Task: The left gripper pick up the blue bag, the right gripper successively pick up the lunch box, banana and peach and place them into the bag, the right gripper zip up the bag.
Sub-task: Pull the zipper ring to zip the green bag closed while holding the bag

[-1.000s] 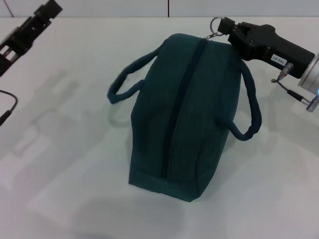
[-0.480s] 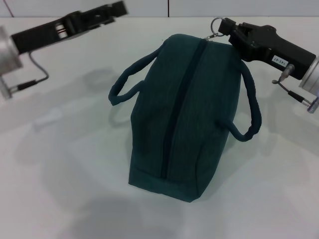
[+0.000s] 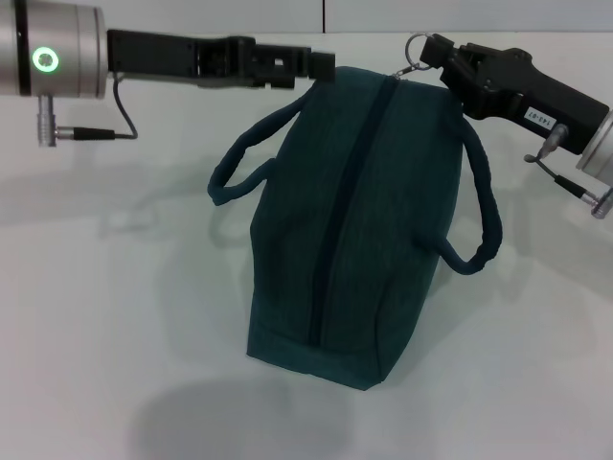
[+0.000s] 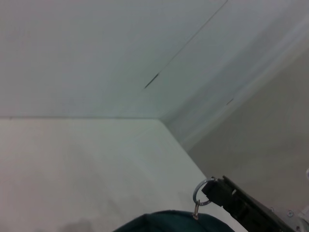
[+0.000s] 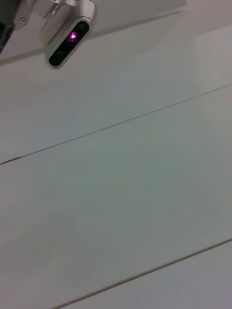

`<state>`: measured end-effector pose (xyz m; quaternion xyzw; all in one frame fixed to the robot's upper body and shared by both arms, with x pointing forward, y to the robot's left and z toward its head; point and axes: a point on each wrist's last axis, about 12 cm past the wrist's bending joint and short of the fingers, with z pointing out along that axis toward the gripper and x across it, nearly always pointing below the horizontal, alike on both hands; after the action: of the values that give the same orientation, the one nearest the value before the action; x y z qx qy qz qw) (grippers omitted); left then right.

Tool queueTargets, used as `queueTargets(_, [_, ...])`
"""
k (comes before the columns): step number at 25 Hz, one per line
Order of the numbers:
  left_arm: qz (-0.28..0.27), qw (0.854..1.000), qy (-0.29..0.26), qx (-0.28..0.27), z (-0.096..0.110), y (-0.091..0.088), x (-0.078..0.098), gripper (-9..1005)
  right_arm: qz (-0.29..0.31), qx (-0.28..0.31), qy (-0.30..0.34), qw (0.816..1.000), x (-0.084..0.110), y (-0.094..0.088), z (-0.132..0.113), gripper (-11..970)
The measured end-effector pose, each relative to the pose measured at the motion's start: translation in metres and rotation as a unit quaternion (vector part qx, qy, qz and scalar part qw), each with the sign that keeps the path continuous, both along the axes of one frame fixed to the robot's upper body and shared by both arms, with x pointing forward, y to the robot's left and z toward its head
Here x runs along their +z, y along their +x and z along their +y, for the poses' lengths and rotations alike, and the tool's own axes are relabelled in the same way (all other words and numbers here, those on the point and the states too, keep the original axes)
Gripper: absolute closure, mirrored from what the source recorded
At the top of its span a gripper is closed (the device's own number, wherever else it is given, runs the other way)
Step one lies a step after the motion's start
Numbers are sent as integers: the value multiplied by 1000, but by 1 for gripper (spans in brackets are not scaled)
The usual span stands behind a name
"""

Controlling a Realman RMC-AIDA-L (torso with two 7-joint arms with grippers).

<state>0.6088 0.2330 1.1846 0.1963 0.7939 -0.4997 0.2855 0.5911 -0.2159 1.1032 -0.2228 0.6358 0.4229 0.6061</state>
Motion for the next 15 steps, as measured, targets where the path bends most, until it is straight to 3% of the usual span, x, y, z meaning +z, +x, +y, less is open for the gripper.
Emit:
queueTargets(7, [35,999,-2,12,3,-8,-10,107,0,-1,-1,1000,-1,-1,-1,878])
queueTargets(15, [39,999,11,-15,-14,-15,-14,108,-1,-1,-1,1000,-1,-1,-1,876])
